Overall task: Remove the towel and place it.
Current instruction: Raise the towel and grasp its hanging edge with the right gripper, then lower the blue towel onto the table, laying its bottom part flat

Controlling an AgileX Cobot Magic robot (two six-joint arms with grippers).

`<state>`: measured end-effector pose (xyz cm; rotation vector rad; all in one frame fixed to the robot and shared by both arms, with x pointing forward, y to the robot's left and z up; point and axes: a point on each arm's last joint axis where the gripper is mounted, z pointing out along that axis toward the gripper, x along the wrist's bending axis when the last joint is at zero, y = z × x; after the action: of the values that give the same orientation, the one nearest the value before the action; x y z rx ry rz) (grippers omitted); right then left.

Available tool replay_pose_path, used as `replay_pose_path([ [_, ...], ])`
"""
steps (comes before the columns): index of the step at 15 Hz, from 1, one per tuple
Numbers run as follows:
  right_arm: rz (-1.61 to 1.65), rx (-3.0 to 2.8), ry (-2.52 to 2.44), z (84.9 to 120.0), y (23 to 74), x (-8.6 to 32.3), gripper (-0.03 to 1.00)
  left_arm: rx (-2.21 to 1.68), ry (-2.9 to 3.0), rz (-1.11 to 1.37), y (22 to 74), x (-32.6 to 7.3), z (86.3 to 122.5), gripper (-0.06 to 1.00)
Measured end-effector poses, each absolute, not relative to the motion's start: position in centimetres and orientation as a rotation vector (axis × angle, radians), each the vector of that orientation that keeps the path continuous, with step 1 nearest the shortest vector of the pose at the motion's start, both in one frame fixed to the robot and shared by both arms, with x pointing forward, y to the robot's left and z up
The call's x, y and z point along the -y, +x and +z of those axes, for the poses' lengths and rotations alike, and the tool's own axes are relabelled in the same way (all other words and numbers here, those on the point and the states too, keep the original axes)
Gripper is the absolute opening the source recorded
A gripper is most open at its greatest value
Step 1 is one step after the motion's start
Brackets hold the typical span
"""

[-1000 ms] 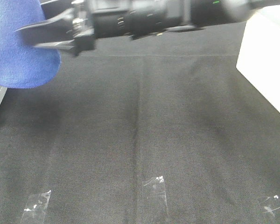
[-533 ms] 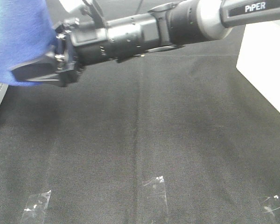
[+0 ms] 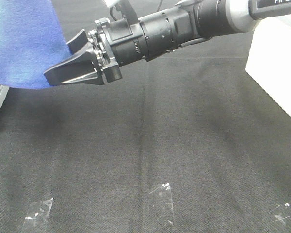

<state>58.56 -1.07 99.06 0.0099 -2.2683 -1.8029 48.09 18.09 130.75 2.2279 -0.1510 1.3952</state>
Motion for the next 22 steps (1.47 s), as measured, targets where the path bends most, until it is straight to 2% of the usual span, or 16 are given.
replay_pose_path([
  [3, -1.822, 2.254, -0.005, 99.2, 58.6, 1.0, 0.46, 0.124, 2.238, 1.405, 48.2, -18.3, 130.7, 0.00],
  [7, -1.859, 2.222, -0.059, 99.5, 58.9, 0.9, 0.18, 0.097, 2.236, 1.399, 48.2, -18.3, 130.7, 0.00],
  [9, -1.850, 2.216, -0.094, 99.5, 58.9, 0.9, 0.01, 0.094, 2.236, 1.398, 48.2, -18.3, 130.7, 0.00],
  [13, -1.832, 2.202, -0.133, 99.5, 59.0, 0.9, 0.01, 0.092, 2.235, 1.397, 48.2, -18.3, 130.7, 0.00],
  [16, -1.762, 2.175, -0.338, 99.7, 59.4, 1.0, 0.01, 0.026, 2.228, 1.359, 48.5, -18.2, 130.5, 0.00],
  [20, -1.578, 2.263, -0.541, 102.2, 60.0, 2.5, 0.01, -0.108, 2.203, 1.290, 50.1, -17.5, 129.6, 0.00],
  [22, -1.427, 2.469, -0.671, 105.0, 60.0, 3.9, 0.01, -0.118, 2.163, 1.338, 50.8, -17.3, 129.7, 0.00],
])
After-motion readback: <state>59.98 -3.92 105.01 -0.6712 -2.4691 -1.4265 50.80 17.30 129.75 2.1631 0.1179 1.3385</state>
